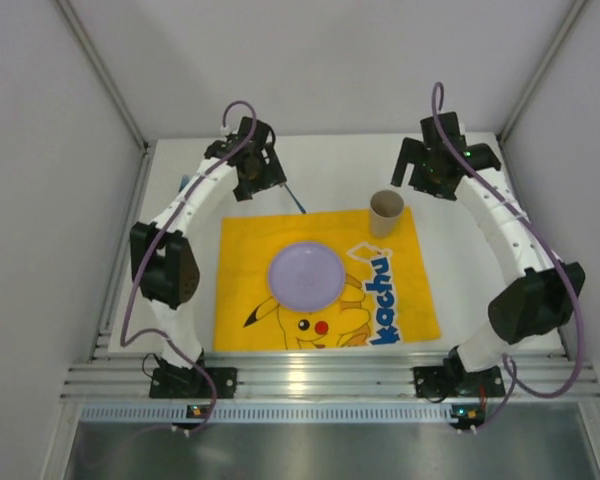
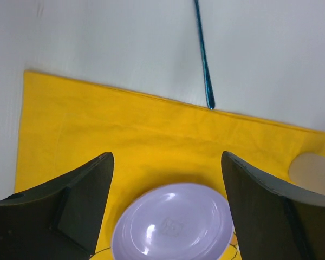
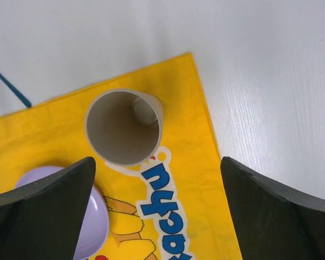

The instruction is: Set the dinner table for one person

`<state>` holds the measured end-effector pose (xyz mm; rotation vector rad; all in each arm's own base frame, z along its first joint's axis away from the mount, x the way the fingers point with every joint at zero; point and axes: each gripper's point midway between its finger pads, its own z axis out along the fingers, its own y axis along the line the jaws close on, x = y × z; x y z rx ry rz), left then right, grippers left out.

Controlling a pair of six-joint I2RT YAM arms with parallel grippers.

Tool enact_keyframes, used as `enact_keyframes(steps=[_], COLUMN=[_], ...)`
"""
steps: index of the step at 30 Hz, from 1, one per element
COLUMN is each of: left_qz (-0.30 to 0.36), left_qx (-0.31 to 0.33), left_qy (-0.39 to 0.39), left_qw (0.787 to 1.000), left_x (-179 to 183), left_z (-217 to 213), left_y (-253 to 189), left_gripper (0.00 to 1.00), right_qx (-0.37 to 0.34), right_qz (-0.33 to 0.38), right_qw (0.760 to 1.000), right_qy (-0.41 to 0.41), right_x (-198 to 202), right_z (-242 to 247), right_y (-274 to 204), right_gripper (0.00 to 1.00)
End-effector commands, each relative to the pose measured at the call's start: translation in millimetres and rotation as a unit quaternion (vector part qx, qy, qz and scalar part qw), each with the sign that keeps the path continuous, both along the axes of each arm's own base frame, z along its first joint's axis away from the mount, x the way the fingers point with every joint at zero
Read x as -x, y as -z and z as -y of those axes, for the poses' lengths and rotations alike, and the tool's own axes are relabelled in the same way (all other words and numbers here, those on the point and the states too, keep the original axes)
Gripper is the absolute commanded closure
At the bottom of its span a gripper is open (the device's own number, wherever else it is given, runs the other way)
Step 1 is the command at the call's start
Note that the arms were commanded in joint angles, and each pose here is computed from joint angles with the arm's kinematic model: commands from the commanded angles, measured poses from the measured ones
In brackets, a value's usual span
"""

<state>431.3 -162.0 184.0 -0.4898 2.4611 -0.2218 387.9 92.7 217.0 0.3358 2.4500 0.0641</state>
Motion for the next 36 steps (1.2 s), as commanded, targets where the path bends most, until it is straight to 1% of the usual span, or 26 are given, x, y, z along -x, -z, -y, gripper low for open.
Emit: enact_keyframes(steps=[1,3,4,5,6,8,11,12,14,16,17,19,21,23,27,28,29,30,31,32,36], left_qz=[-0.019,-0.028,-0.029,-0.031,-0.022,-0.015,0.018,0.015,0.027,0.027,0.025,0.025,0.023,0.012,-0.034,-0.045,-0.054,-0.075,-0.081,-0.088,-0.106], left_qx=[-0.032,-0.043,-0.047,-0.057,-0.057,-0.055,-0.047,-0.053,-0.05,-0.045,-0.044,-0.04,-0.048,-0.074,-0.123,-0.131,-0.138,-0.154,-0.159,-0.167,-0.207], left_qy=[-0.006,-0.014,-0.017,-0.023,-0.026,-0.025,-0.03,-0.033,-0.033,-0.027,-0.027,-0.024,-0.013,-0.008,0.012,0.011,0.012,0.017,0.023,0.04,0.053], left_qw=[0.999,0.999,0.998,0.998,0.998,0.998,0.998,0.998,0.998,0.998,0.998,0.999,0.998,0.997,0.992,0.99,0.989,0.985,0.984,0.981,0.971], left_x=[-47.9,-65.6,-74.0,-88.1,-97.5,-113.0,-135.7,-139.5,-149.1,-152.8,-152.9,-151.4,-147.2,-142.7,-130.8,-127.9,-128.3,-119.8,-118.1,-116.6,-109.2], left_z=[-0.8,0.7,1.5,2.5,3.8,9.9,16.0,14.4,17.4,22.2,22.8,25.8,26.2,22.6,15.0,12.5,11.3,6.3,5.5,4.8,-8.6], left_y=[44.7,65.5,73.2,90.6,94.6,109.9,111.1,123.2,124.7,135.8,140.4,140.1,146.8,155.3,185.1,190.6,199.7,204.8,208.5,212.9,214.0], left_gripper=[0.16,0.19,0.19,0.2,0.21,0.21,0.22,0.24,0.26,0.27,0.29,0.3,0.31,0.33,0.44,0.54,0.61,0.68,0.73,0.74,0.75], right_qx=[-0.003,-0.003,-0.003,0.0,-0.004,-0.001,-0.006,-0.007,0.004,0.017,0.023,0.032,0.04,0.041,0.045,0.045,0.048,0.048,0.048,0.049,0.048], right_qz=[0.075,0.088,0.09,0.081,0.089,0.07,0.046,0.04,0.01,-0.013,-0.021,-0.031,-0.04,-0.041,-0.048,-0.047,-0.046,-0.046,-0.045,-0.045,-0.048], right_qw=[0.997,0.996,0.996,0.997,0.996,0.998,0.999,0.999,0.999,0.999,0.999,0.998,0.997,0.997,0.997,0.997,0.997,0.997,0.997,0.997,0.997], right_qy=[0.013,0.003,0.003,0.002,0.002,0.008,0.02,0.027,0.033,0.04,0.041,0.046,0.048,0.049,0.04,0.039,0.038,0.036,0.037,0.035,0.031], right_x=[21.1,33.3,38.8,46.3,55.6,70.1,89.8,93.8,102.2,104.9,106.7,106.8,104.9,101.5,94.3,92.5,91.6,91.4,90.7,90.7,92.7], right_z=[17.0,19.7,21.3,23.4,25.4,29.7,33.2,34.9,38.9,42.8,43.9,46.9,48.4,48.4,46.5,46.8,47.6,47.4,49.0,49.9,53.0], right_y=[-68.0,-82.3,-84.8,-80.0,-85.8,-72.3,-52.5,-46.9,-28.6,-15.9,-11.9,-5.5,-0.8,-0.8,0.8,-1.3,-2.4,-2.8,-4.6,-4.6,-2.6], right_gripper=[0.0,0.0,0.0,0.0,0.0,0.0,0.0,0.0,0.0,0.0,0.0,0.0,0.0,0.0,0.0,0.0,0.0,0.0,0.0,0.0,0.0])
